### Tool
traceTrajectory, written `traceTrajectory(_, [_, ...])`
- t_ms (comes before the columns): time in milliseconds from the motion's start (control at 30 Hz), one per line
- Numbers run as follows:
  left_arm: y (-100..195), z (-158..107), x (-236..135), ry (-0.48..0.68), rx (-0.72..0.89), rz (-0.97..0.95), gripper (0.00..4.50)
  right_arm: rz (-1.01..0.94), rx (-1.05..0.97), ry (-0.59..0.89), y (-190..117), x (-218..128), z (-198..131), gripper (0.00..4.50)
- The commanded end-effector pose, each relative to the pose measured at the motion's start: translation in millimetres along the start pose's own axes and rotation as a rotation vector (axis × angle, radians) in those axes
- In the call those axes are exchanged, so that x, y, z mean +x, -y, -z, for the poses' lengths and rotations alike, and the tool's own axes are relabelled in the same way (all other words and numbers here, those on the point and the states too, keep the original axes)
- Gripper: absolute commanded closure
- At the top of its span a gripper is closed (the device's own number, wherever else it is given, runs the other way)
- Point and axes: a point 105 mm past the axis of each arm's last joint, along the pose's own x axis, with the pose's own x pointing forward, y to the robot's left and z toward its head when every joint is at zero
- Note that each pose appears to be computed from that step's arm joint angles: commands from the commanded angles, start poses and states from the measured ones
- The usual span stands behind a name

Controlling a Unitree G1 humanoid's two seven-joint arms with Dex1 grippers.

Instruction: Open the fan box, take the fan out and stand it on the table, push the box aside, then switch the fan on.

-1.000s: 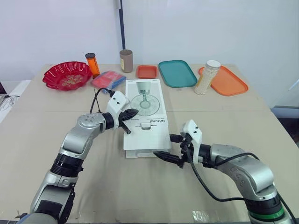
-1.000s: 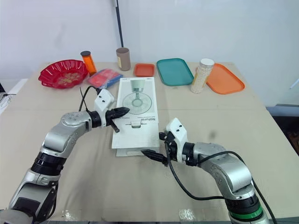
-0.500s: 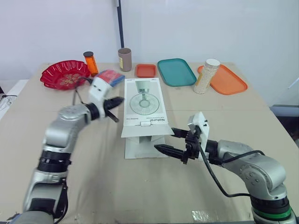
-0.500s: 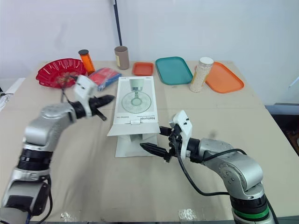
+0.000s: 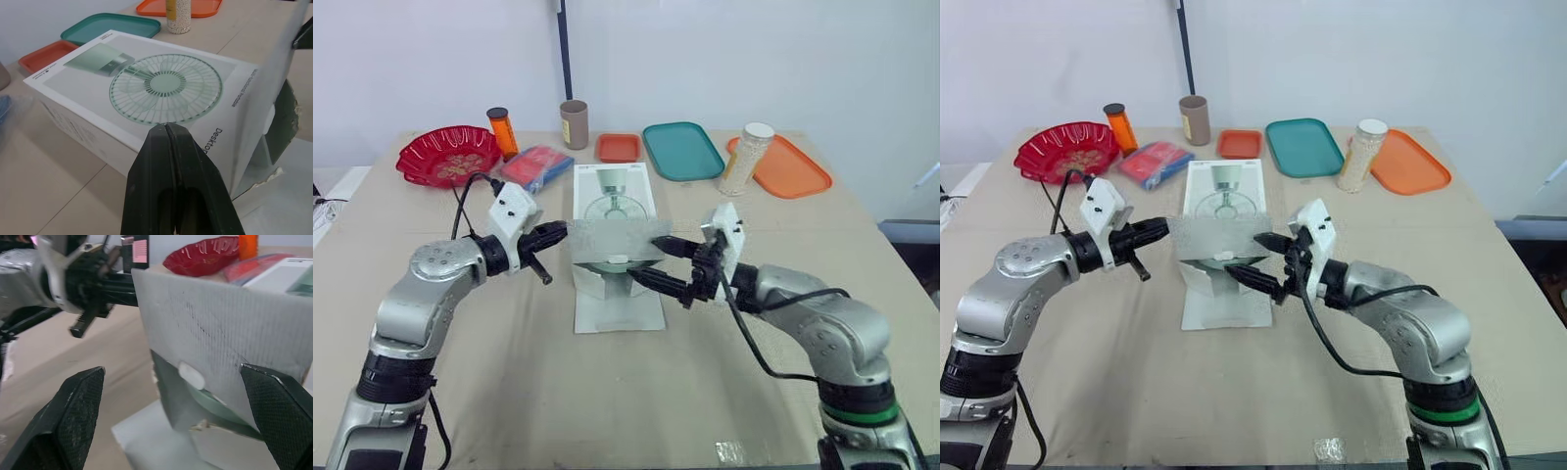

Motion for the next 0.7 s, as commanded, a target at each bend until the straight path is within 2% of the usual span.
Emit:
traceTrajectory(33, [-9,-8,-9,0.016,0.038,-0.059,4.48,0.084,-0.044,0.04,16,12,-10,0.0])
traceTrajectory(300, [-9,-11,-13,0.03,0.026,-0.087,4.48,0.093,0.002,0.03,19,21,-10,0.0])
traceTrajectory(467, [-3,-34,-4,0.123,0.009,-0.046,4.48,0.109,0.002,-0.012,21,23,-1,0.0])
traceTrajectory(700, [11,-45,13,0.17,-0.015,0.033,4.48,0.149,-0.031,-0.039,24,26,4,0.0])
